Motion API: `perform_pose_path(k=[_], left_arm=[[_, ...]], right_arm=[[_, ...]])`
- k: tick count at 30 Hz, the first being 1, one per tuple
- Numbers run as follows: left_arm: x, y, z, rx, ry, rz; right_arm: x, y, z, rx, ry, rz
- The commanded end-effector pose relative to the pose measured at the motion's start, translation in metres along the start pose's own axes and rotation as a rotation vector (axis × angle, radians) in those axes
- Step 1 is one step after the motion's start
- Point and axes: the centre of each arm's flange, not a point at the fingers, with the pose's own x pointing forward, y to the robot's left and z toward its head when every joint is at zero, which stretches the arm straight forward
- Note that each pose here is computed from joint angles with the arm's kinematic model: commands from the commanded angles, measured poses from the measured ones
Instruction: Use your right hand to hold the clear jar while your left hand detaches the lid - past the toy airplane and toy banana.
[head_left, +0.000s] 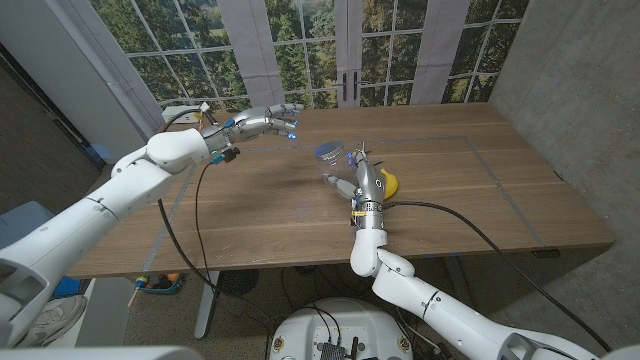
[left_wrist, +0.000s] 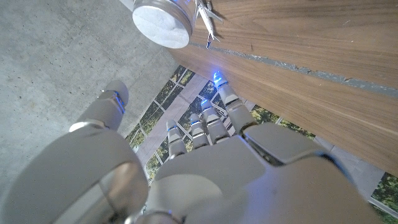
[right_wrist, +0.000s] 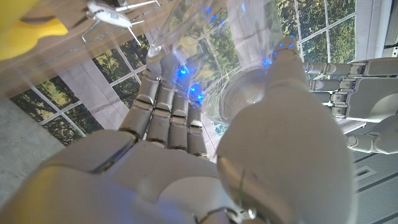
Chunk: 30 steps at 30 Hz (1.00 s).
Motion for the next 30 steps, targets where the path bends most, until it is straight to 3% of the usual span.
perform_pose_path(k=[1, 15, 17, 30], left_arm=[[0.009, -0.005, 0.006, 0.049, 0.043, -0.107], [0.020, -0.012, 0.010, 0.080, 0.033, -0.123], [0.021, -0.013, 0.013, 0.104, 0.033, -0.122], [0.018, -0.024, 0.035, 0.292, 0.001, -0.034]], right_arm=[[0.007, -0.015, 0.000, -0.079, -0.073, -0.028], [0.011, -0.021, 0.005, -0.191, -0.189, -0.013], [0.012, -0.020, 0.004, -0.248, -0.194, -0.039], [0.018, -0.018, 0.011, -0.268, -0.173, -0.017]])
